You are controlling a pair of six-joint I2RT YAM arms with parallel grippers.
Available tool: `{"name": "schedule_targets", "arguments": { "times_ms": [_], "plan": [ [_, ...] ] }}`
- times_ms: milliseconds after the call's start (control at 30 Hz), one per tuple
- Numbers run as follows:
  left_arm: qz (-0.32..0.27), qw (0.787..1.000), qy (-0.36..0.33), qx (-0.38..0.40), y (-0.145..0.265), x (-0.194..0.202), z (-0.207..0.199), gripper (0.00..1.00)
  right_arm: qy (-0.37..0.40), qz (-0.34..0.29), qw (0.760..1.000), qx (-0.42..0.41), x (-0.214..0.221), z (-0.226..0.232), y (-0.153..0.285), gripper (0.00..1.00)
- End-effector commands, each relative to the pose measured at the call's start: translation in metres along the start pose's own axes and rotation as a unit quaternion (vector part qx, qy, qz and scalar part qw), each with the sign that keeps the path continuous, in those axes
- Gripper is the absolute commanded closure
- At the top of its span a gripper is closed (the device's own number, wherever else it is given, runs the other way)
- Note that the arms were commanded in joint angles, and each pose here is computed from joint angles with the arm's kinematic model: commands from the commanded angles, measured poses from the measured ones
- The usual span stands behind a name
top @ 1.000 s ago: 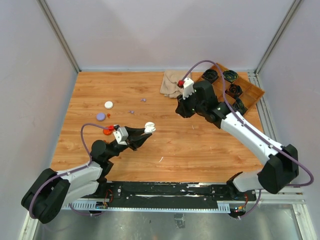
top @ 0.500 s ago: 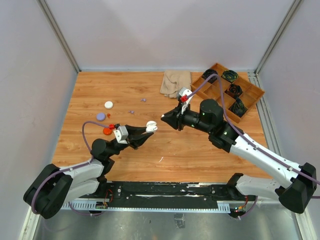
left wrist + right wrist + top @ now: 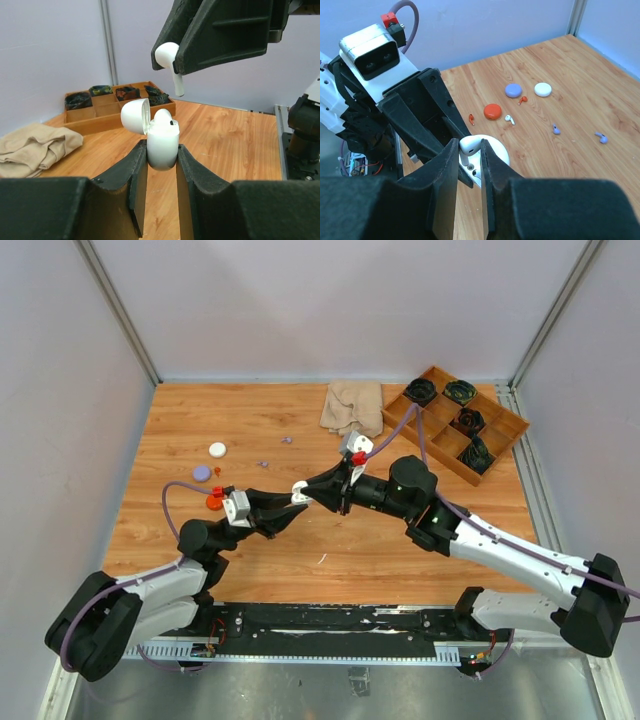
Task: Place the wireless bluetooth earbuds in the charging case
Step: Place the earbud in the charging case.
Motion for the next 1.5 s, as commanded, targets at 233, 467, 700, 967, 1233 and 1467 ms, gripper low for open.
{"name": "schedule_targets", "arguments": {
  "times_ms": [233,467,700,967,1233,1467],
  "plan": [
    [-0.048,0.999,-0.013,0.018,-0.004,-0.029,-0.010,1.00,0.008,-0.023,1.000,-0.016,0.000,0.012,-0.011,0.95],
    [-0.051,0.998,-0.008,0.020,-0.004,-0.031,-0.011,1.00,0.010,-0.020,1.000,-0.019,0.005,0.012,-0.013,0.95],
    [-0.059,0.998,-0.002,0.010,-0.005,-0.033,-0.008,1.00,0.010,-0.023,0.999,-0.031,0.006,0.017,-0.013,0.95],
    [-0.070,0.998,0.007,0.009,-0.006,-0.037,-0.008,1.00,0.014,-0.027,0.999,-0.043,0.008,0.022,-0.012,0.95],
    [-0.072,0.997,0.006,0.017,-0.006,-0.039,-0.010,1.00,0.018,-0.026,0.999,-0.044,0.014,0.022,-0.011,0.94],
    [-0.075,0.997,-0.004,0.022,-0.007,-0.040,-0.011,1.00,0.027,-0.025,0.999,-0.030,0.016,0.018,-0.008,0.85]
  ]
}}
Point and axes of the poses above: each gripper's point midway between its finger pads, its own y axis back along the fingers, its own z axis along the line the jaws close on, x = y × z, the point moved 1 cm from there along y, back along the fingers, and after that the axes turned 12 degrees about y, right-handed, at the moved point
